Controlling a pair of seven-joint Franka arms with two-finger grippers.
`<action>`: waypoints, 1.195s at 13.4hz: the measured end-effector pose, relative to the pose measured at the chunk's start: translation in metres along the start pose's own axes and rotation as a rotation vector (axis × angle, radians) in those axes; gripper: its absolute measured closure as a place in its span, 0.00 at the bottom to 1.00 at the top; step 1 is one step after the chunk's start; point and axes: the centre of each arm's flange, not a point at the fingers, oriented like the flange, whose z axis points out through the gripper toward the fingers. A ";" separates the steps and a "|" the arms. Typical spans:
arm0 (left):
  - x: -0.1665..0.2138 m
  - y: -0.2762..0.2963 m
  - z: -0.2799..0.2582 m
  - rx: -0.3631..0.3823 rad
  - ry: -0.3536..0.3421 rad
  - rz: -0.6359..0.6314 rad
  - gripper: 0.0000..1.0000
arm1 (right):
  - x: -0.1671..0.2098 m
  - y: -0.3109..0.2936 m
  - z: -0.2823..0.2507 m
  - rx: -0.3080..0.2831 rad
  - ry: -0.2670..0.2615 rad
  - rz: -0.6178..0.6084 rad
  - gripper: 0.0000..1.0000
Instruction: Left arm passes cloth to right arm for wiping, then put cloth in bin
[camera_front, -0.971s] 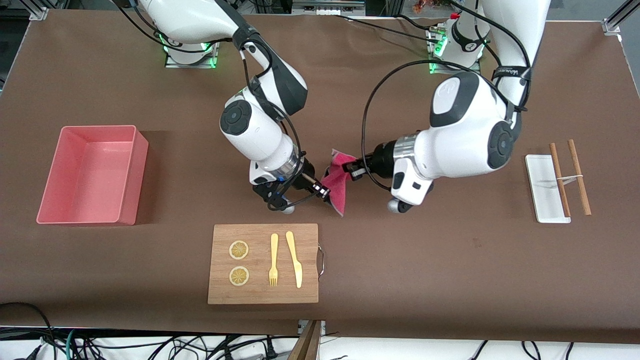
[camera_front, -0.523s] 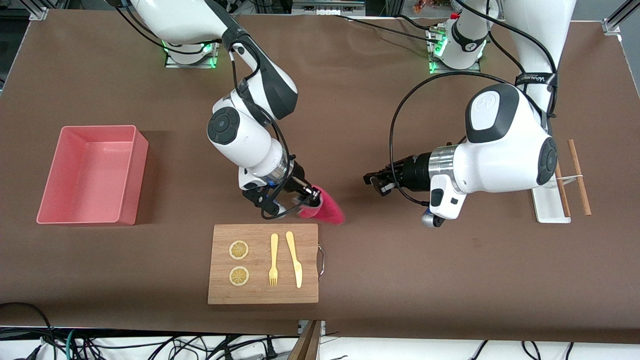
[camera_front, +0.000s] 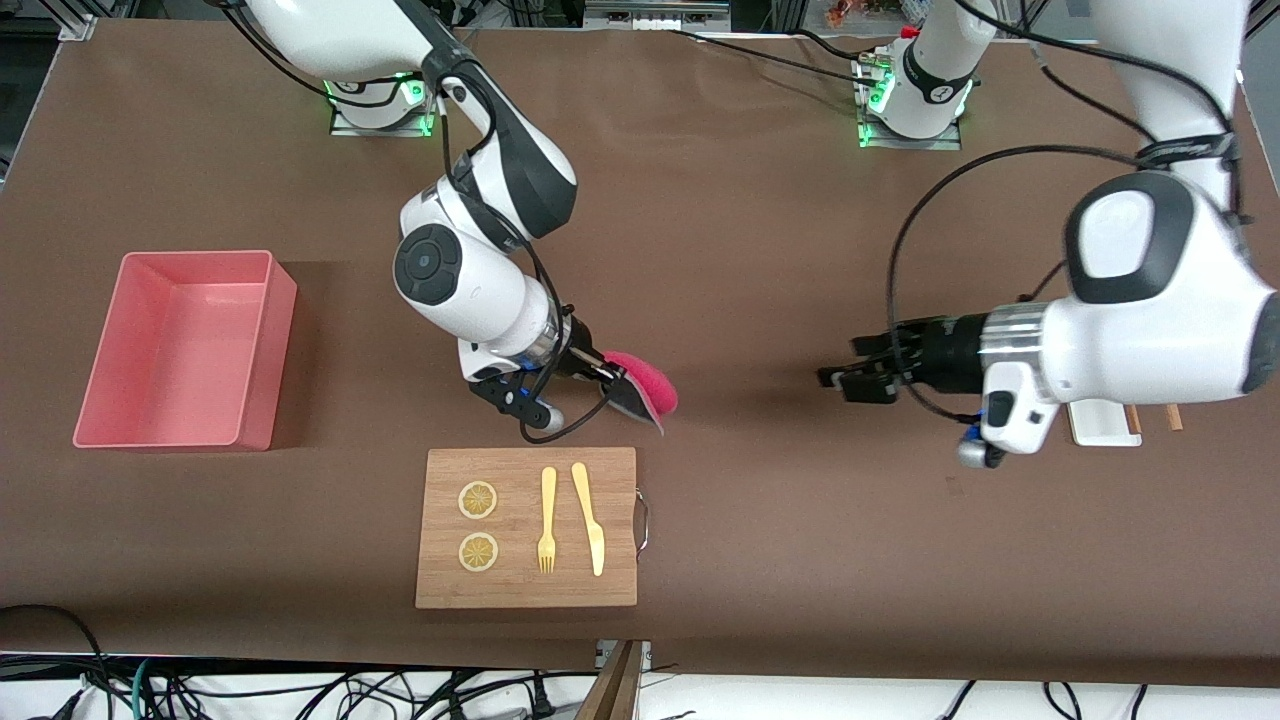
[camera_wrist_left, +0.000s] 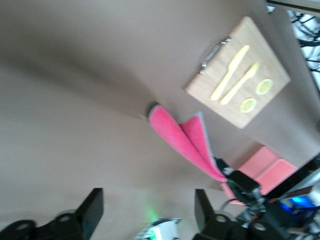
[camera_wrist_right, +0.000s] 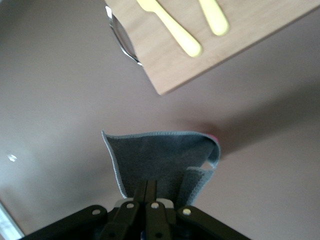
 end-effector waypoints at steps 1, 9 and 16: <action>-0.008 -0.010 -0.015 0.050 0.015 0.005 0.01 | -0.003 0.003 -0.003 -0.026 -0.021 -0.004 0.99; -0.100 -0.088 -0.081 0.378 0.170 0.056 0.00 | 0.000 0.054 0.006 -0.257 -0.180 -0.064 0.99; -0.128 -0.185 -0.062 0.509 0.332 0.173 0.00 | 0.027 0.089 0.033 -0.314 -0.205 -0.091 0.99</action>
